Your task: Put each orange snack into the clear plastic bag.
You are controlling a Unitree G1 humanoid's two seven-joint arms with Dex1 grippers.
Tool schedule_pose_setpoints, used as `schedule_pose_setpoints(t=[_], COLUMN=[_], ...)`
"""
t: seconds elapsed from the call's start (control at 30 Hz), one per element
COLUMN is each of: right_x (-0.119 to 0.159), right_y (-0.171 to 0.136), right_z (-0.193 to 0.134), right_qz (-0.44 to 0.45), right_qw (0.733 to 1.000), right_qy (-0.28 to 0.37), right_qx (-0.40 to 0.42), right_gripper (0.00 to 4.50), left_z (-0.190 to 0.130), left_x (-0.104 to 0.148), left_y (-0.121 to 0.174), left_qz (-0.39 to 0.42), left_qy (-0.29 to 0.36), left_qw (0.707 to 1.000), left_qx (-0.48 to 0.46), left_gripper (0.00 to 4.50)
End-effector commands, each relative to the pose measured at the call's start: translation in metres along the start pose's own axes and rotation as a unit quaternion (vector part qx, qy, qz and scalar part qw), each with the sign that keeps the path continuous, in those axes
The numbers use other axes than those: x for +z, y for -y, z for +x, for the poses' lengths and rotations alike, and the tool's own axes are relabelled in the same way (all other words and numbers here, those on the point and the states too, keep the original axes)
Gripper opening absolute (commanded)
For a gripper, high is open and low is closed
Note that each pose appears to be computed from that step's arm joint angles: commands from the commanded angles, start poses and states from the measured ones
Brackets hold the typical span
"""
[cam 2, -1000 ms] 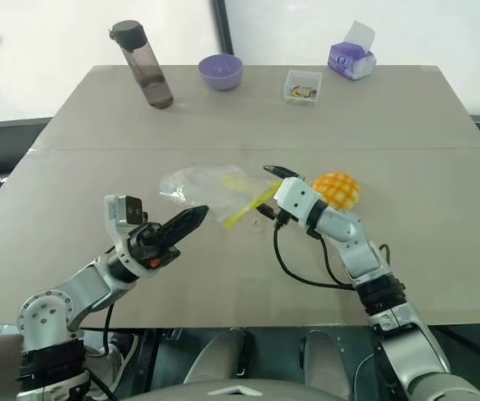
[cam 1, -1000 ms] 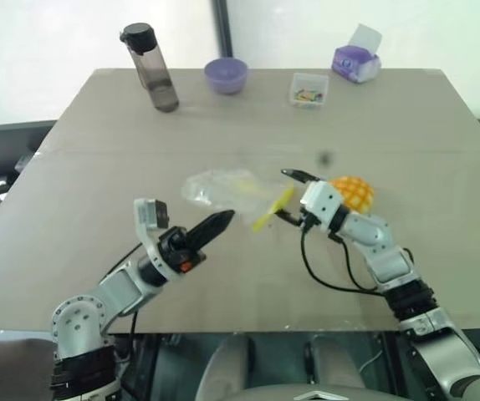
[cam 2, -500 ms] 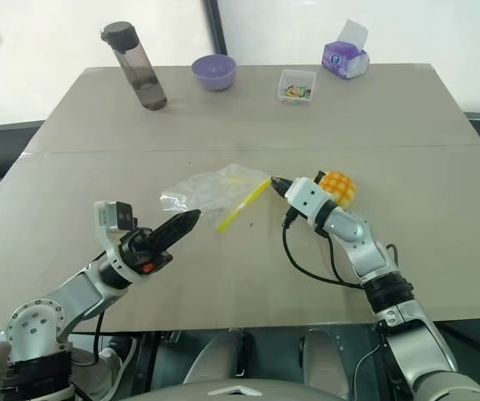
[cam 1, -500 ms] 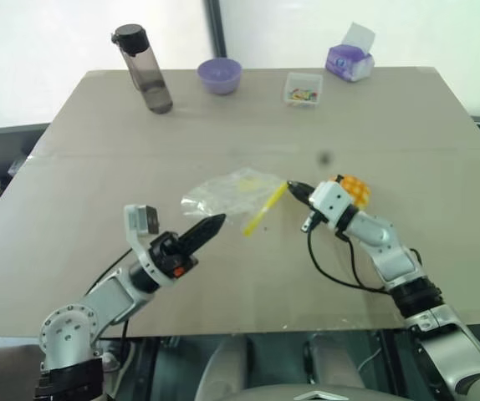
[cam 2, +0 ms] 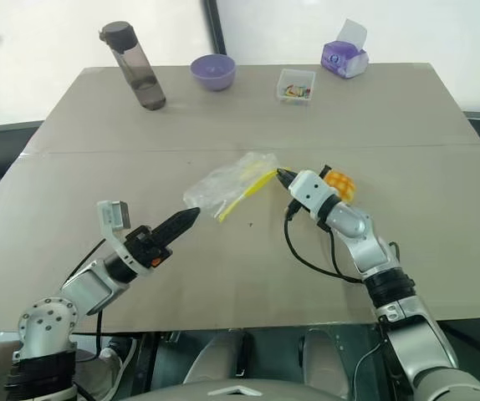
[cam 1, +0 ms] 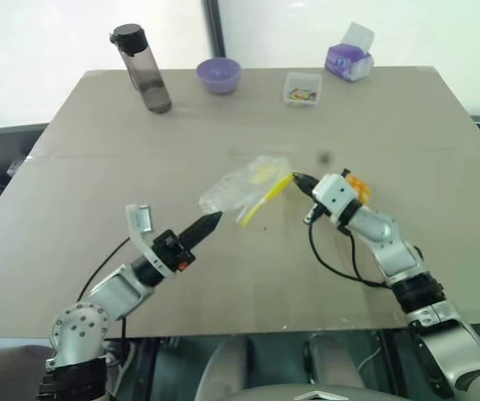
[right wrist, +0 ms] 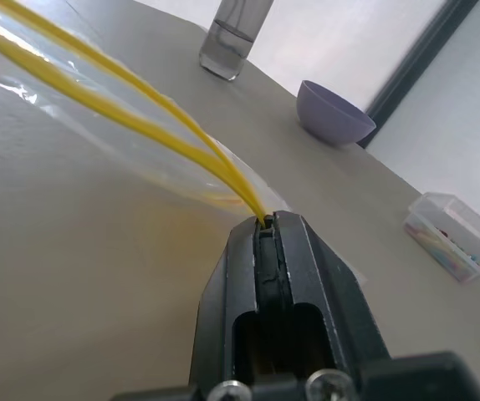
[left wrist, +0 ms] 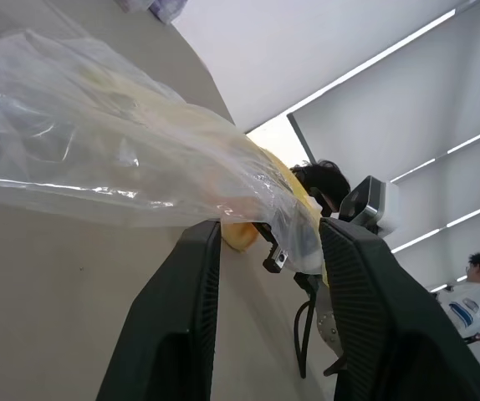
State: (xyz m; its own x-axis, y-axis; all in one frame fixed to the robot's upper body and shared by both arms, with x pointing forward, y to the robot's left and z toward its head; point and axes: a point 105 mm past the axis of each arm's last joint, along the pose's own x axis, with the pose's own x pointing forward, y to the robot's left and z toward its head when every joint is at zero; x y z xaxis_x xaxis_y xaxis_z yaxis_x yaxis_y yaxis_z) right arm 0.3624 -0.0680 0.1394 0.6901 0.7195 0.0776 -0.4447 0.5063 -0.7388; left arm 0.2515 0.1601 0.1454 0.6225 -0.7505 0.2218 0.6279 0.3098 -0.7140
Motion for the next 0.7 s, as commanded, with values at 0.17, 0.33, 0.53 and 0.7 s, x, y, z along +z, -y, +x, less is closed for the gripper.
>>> schedule_pose_setpoints(t=[0.17, 0.33, 0.53, 0.7], right_x=[0.022, 0.020, 0.034, 0.037], right_y=[0.004, 0.003, 0.012, 0.026], right_z=[0.013, 0.022, 0.042, 0.050], right_qz=[-0.035, -0.056, -0.044, -0.064], right_qw=[0.999, 0.998, 0.997, 0.990], right_qy=[0.024, 0.005, -0.008, -0.034], right_qx=[-0.002, -0.010, -0.057, -0.121], right_gripper=[0.00, 0.00, 0.00, 0.00], left_z=[0.030, 0.047, 0.071, 0.084], left_x=[-0.003, -0.015, 0.005, 0.037], left_y=[0.054, 0.004, 0.001, 0.017], left_qz=[0.170, 0.410, 0.585, 0.673], left_qy=[-0.096, -0.251, -0.213, -0.108], left_qw=[0.979, 0.871, 0.764, 0.700], left_qx=[-0.066, 0.104, 0.169, 0.215], left_gripper=[1.76, 1.76, 1.76, 1.76])
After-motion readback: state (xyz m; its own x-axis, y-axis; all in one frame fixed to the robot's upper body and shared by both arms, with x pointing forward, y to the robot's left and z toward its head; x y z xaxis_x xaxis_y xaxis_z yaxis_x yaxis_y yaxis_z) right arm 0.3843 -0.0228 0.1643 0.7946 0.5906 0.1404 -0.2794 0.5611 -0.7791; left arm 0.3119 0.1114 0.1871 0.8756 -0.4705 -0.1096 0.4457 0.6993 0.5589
